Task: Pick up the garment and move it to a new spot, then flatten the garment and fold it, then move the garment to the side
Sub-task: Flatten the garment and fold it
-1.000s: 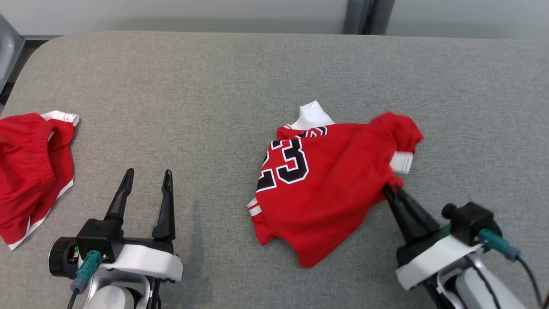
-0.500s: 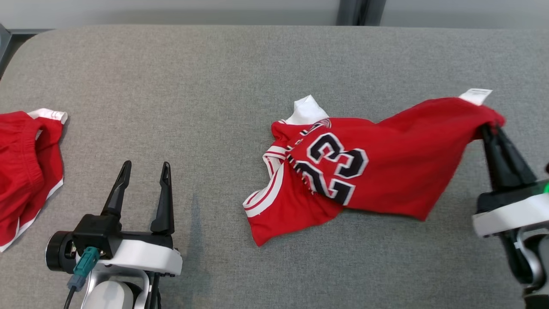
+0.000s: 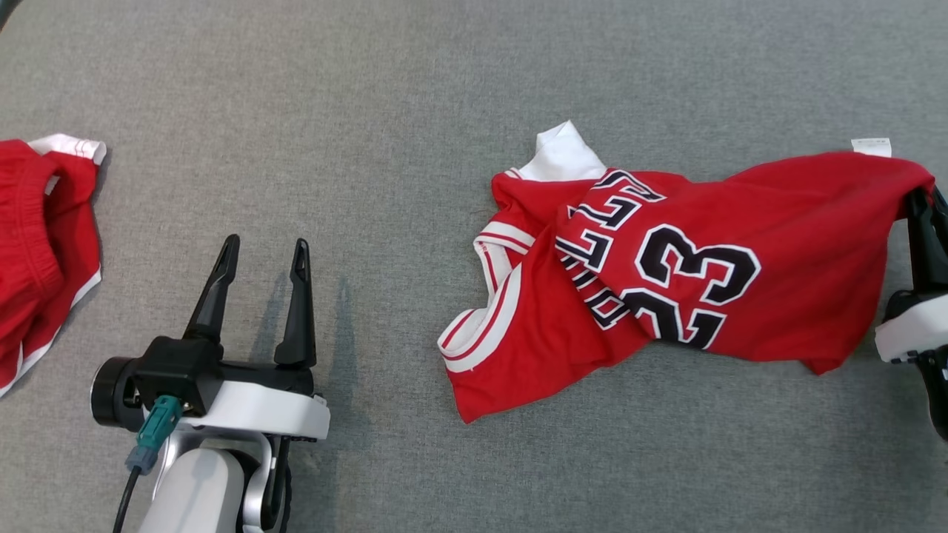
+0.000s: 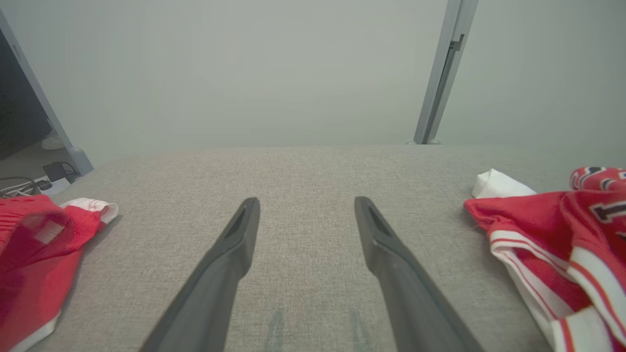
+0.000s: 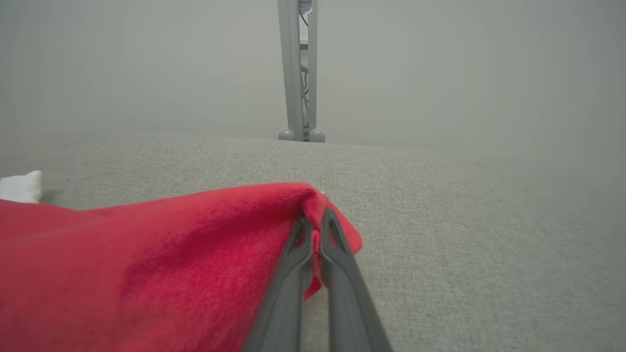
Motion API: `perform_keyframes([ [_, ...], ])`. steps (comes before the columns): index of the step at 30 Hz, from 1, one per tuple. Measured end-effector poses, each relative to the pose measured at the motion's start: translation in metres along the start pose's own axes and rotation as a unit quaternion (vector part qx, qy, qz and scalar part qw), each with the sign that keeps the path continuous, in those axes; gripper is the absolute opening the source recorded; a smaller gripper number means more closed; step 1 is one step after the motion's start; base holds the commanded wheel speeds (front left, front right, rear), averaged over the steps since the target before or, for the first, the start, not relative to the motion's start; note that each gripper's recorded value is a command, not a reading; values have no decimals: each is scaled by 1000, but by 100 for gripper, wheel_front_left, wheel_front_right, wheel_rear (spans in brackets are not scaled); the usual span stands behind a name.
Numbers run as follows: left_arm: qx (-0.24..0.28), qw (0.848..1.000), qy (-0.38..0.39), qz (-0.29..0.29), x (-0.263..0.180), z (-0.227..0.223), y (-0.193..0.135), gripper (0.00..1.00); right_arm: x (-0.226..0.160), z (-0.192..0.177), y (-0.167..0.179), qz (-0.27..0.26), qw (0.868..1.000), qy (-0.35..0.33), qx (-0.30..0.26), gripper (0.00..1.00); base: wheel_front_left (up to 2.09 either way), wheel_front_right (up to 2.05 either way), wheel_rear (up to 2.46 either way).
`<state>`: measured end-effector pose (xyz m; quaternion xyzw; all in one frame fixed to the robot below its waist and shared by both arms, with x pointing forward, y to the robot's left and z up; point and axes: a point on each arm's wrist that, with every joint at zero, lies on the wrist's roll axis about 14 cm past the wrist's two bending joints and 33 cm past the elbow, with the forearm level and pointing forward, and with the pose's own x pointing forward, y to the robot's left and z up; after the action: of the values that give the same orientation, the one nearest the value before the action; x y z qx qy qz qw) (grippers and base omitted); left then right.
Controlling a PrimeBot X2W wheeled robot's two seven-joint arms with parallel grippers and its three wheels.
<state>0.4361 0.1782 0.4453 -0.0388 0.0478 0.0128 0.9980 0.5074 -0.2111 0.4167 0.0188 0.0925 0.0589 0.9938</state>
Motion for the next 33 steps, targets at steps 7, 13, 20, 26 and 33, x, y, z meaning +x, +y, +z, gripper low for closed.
perform_keyframes([
  [7, 0, 1000, 8, 1, 3, -9, 0, 100, 18, -18, 14, 20, 1000, 19, 2, 100, 0, 0, 0],
  [13, 1, 1000, -8, 4, 0, 2, 1, 100, 8, -9, 25, 27, 1000, 1, 13, 100, 0, 0, 0],
  [20, 3, 1000, -24, 5, -13, 14, 2, 100, -23, 13, 34, 27, 999, -36, 26, 100, 0, 0, 0],
  [26, 0, 1000, -29, 3, -24, 21, 0, 100, -52, 35, 39, 24, 996, -74, 33, 100, 0, 0, 0],
  [33, 1, 1000, -30, 1, -42, 29, 0, 100, -90, 58, 43, 16, 993, -113, 35, 100, 0, 0, 0],
])
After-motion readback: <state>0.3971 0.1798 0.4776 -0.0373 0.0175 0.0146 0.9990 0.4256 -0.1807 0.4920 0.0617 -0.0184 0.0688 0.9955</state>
